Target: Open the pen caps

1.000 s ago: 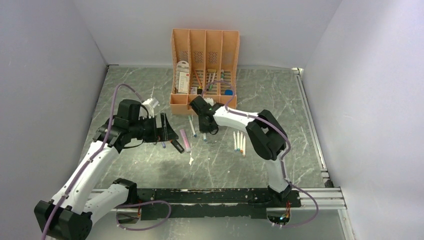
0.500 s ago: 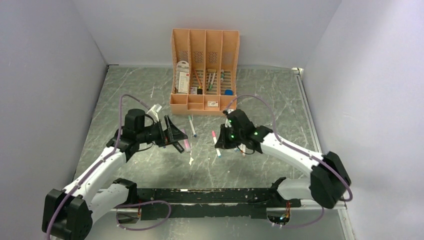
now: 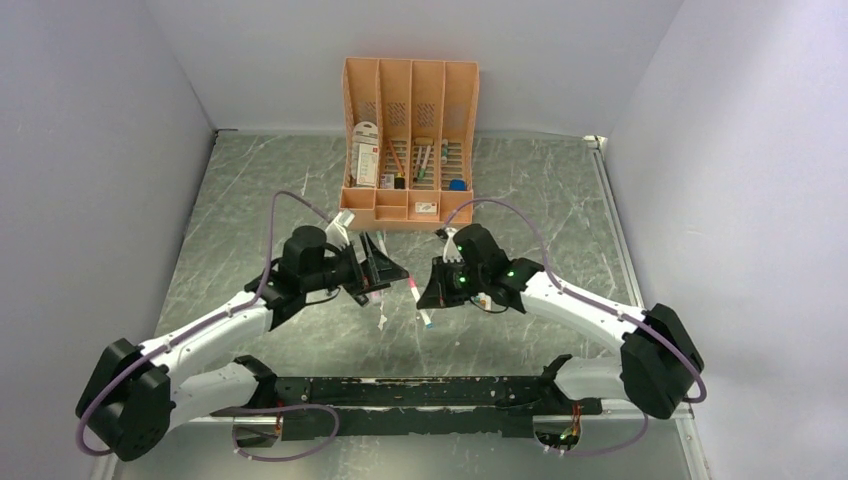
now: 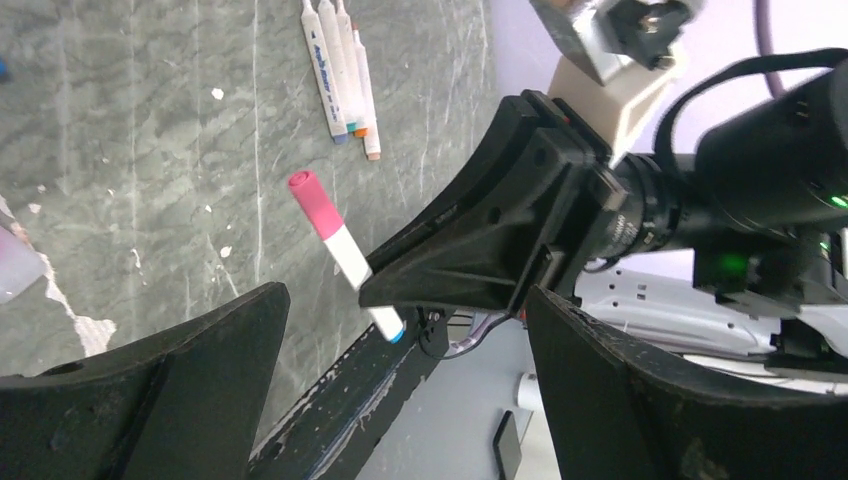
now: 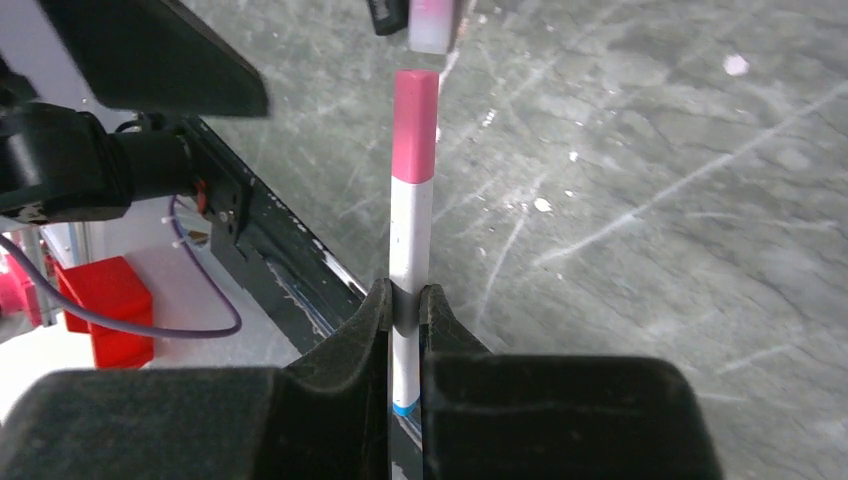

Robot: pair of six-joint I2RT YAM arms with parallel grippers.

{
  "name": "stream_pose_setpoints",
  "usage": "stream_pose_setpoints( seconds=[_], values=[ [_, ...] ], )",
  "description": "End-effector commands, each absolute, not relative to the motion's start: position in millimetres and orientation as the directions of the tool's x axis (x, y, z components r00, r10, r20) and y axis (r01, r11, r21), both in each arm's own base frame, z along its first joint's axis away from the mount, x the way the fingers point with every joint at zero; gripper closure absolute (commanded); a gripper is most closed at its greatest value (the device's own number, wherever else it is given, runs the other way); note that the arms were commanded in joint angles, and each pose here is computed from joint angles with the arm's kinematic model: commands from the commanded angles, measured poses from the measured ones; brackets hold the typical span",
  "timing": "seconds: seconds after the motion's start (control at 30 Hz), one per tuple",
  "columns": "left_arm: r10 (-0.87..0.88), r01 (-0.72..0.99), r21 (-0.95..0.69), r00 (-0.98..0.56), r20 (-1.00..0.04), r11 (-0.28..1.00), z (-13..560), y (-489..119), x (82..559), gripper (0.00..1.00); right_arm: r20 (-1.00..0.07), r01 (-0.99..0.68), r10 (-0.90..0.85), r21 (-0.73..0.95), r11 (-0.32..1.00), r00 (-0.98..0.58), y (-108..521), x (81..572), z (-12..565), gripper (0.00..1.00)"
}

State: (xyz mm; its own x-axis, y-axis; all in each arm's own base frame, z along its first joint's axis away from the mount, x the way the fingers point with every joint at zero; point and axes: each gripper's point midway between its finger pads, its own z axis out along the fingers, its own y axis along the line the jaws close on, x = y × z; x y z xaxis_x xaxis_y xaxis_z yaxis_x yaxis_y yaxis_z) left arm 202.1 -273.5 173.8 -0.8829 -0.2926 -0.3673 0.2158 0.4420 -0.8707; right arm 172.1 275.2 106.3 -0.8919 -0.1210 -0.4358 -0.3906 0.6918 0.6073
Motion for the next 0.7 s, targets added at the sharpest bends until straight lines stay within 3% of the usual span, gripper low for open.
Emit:
stream_pose_setpoints(
  seconds=[0.0,0.37,0.53,0.67],
  values=[
    [-0.377,0.159,-0.884,-0.86,-0.343,0.441,175.0,-288.0,211.0,0.01,-0.488,-0.422,-0.087,0.634,0.648,-0.868,304.2,182.9,132.3,1.0],
    [-0.404,0.118,-0.842,-0.836,-0.37,0.526,170.2,-287.5,214.6,0.07,-0.503,-0.444,-0.106,0.621,0.646,-0.858,319.9,178.1,140.3,1.0],
    [-0.429,0.084,-0.844,-0.832,-0.352,0.53,162.4,-285.6,217.3,0.27,-0.497,-0.444,-0.11,0.629,0.638,-0.861,321.9,171.2,141.4,1.0],
    [-0.431,0.065,-0.84,-0.835,-0.341,0.539,156.0,-286.5,218.5,0.34,-0.498,-0.45,-0.119,0.622,0.641,-0.859,320.8,168.4,142.2,1.0]
  ],
)
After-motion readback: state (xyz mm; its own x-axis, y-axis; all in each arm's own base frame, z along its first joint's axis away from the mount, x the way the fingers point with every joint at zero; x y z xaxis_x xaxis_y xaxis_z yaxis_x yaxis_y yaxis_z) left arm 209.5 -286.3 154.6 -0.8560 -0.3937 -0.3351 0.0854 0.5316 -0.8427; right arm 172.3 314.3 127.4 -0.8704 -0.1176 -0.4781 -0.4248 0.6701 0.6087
